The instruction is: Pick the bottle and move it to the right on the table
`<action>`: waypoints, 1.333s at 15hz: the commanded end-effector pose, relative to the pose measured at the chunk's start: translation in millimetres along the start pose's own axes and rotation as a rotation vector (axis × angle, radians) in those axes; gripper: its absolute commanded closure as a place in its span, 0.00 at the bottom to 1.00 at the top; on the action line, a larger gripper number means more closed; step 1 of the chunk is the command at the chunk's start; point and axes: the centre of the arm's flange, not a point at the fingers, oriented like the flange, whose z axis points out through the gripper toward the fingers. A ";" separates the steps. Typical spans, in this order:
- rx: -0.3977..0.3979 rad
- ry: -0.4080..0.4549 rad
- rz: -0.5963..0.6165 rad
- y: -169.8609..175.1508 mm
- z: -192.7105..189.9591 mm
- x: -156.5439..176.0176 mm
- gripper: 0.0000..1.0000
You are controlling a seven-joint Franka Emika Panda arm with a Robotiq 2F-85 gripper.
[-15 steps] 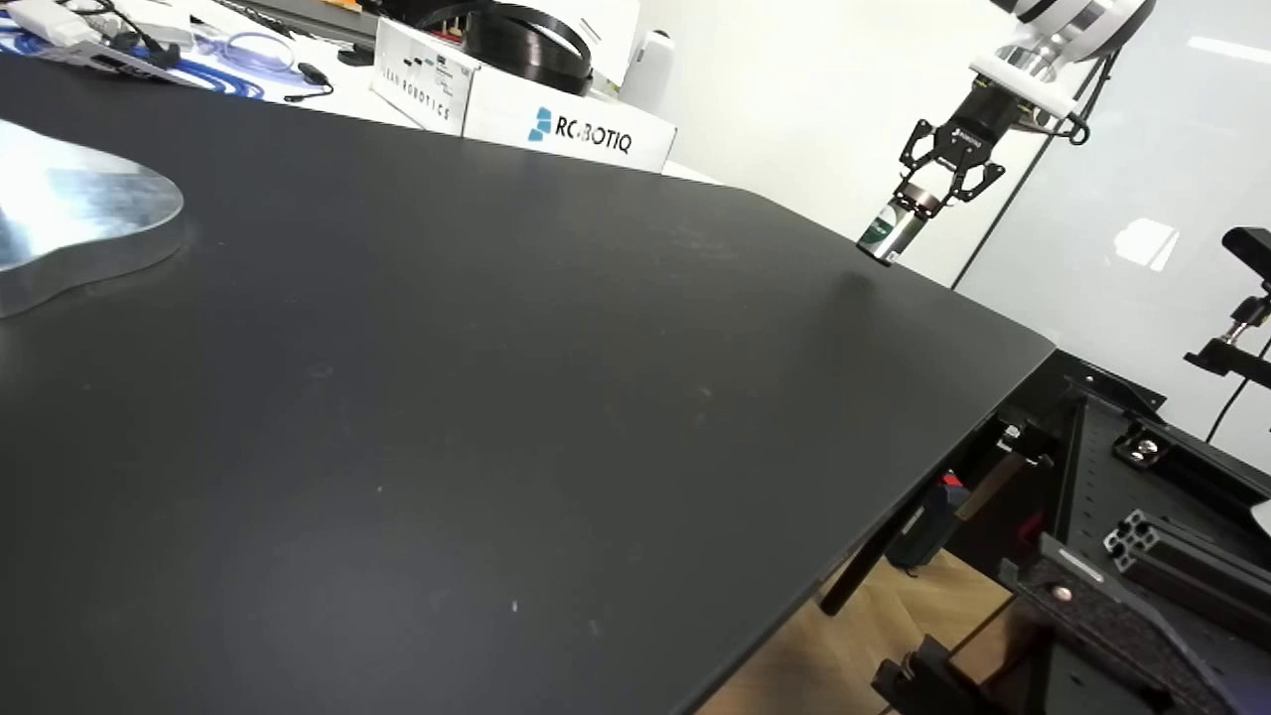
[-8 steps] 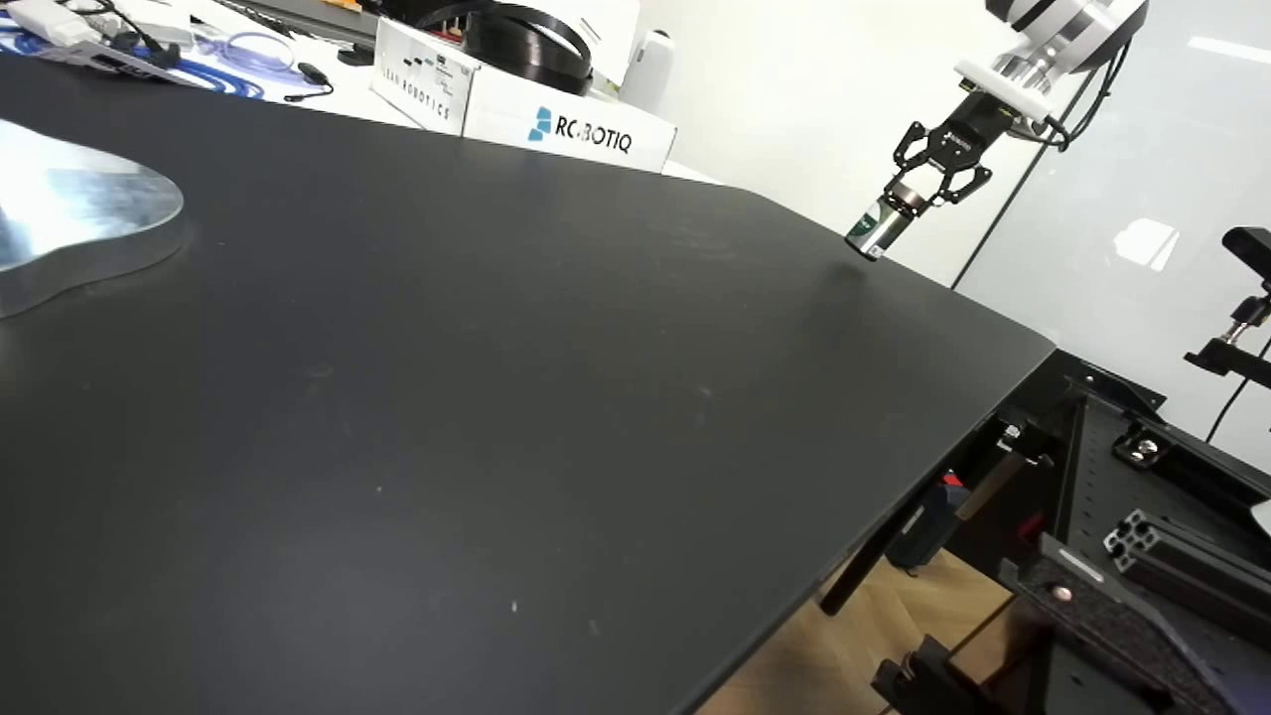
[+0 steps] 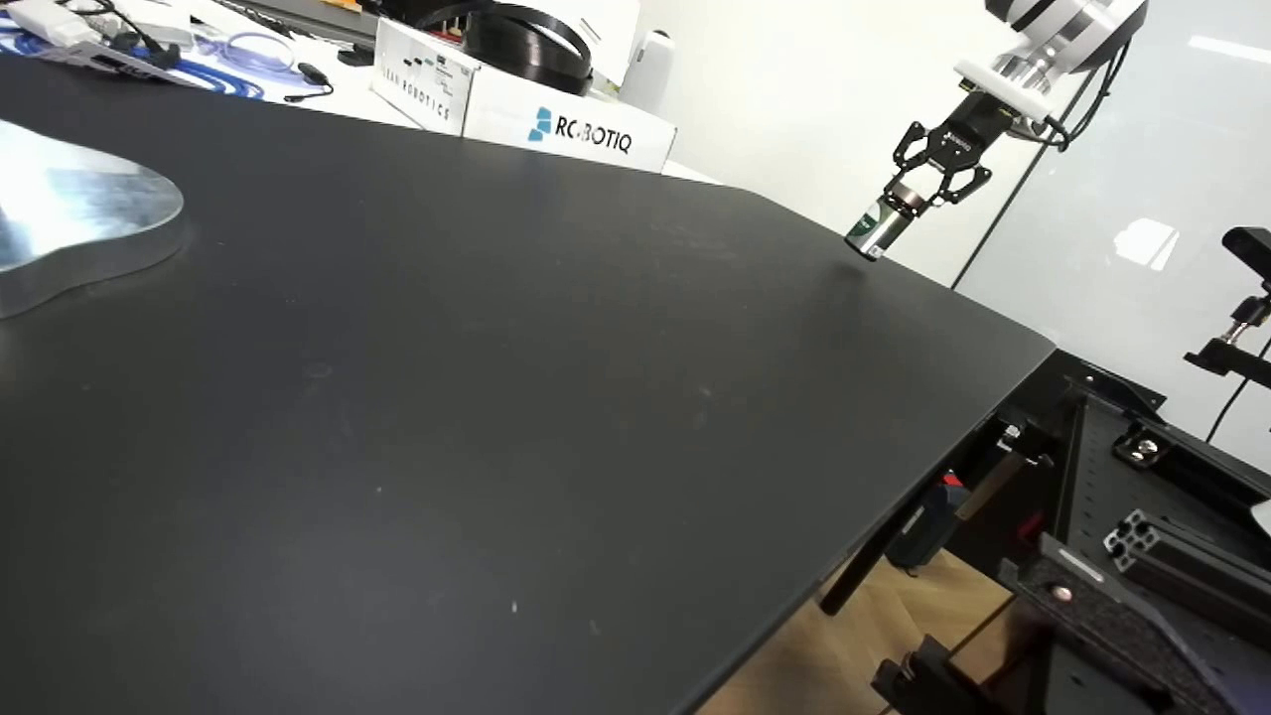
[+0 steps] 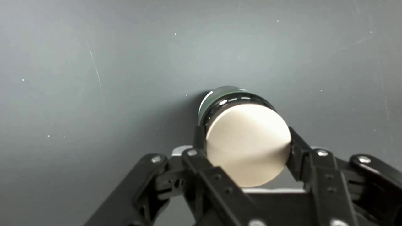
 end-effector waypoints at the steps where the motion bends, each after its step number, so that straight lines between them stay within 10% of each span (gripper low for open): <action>1: 0.000 0.000 0.000 0.0 0.0 0.0 0.39; 4: 0.000 0.000 0.000 0.0 0.0 0.0 0.39; 5: 0.003 0.030 0.023 -1.1 1.5 1.6 0.64; 18: 0.137 0.237 0.577 -1.2 4.8 31.7 0.64; 19: 0.123 0.239 0.478 5.9 6.1 32.8 0.39; 20: 0.125 0.239 0.507 5.4 6.2 32.4 0.39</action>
